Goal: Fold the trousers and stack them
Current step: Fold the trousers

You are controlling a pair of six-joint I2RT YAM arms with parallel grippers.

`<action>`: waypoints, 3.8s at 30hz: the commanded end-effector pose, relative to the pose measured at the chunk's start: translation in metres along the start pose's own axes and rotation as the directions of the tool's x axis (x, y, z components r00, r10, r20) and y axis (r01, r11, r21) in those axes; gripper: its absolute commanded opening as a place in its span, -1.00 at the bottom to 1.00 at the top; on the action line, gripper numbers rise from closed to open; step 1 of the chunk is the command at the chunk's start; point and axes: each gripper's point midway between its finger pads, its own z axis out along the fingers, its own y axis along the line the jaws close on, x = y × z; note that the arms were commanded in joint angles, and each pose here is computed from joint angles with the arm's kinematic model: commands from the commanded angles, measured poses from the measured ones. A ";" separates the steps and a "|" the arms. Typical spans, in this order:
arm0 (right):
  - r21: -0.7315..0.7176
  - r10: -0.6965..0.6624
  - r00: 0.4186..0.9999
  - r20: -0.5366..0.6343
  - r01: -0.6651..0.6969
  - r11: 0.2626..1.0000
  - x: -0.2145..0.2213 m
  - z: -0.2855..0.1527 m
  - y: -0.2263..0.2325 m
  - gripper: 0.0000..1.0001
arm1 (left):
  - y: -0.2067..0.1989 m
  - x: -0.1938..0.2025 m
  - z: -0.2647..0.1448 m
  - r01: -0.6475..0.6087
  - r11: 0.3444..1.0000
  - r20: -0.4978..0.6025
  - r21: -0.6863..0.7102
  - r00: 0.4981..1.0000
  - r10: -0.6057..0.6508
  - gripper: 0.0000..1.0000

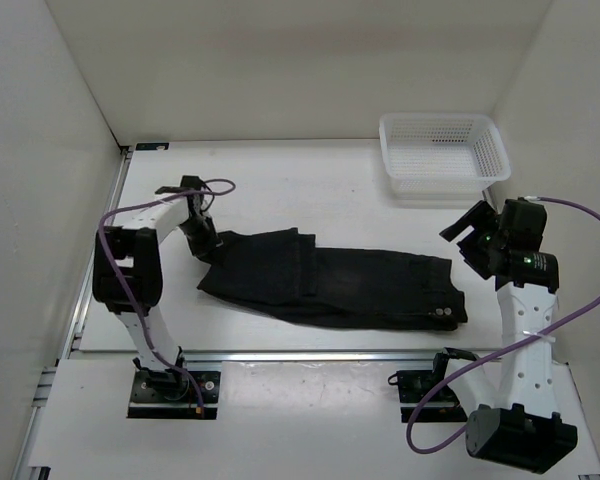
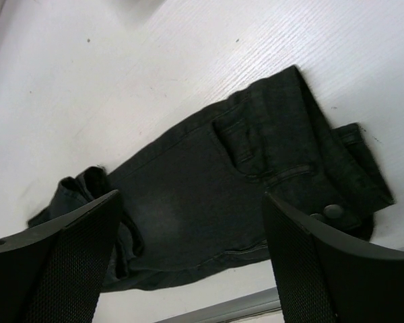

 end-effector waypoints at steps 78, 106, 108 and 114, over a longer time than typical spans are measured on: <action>-0.186 -0.352 0.903 -0.245 0.312 0.932 0.107 0.005 0.020 0.61 | -0.262 0.040 -0.195 -0.145 0.970 0.468 0.194 0.883 0.039 0.80; -0.415 -0.583 0.642 -0.498 0.414 0.810 0.259 0.096 0.191 0.23 | -0.039 0.008 -0.181 0.126 0.991 0.506 -0.042 0.858 -0.087 0.70; -0.415 -0.589 0.631 -0.505 0.421 0.806 0.265 0.099 0.194 -0.21 | -0.035 0.008 -0.181 0.134 0.990 0.507 -0.042 0.857 -0.095 0.70; -0.530 -0.684 0.632 -0.365 0.463 0.710 0.240 0.057 0.256 -1.00 | -0.018 0.000 -0.199 0.158 0.987 0.545 -0.040 0.831 -0.111 0.70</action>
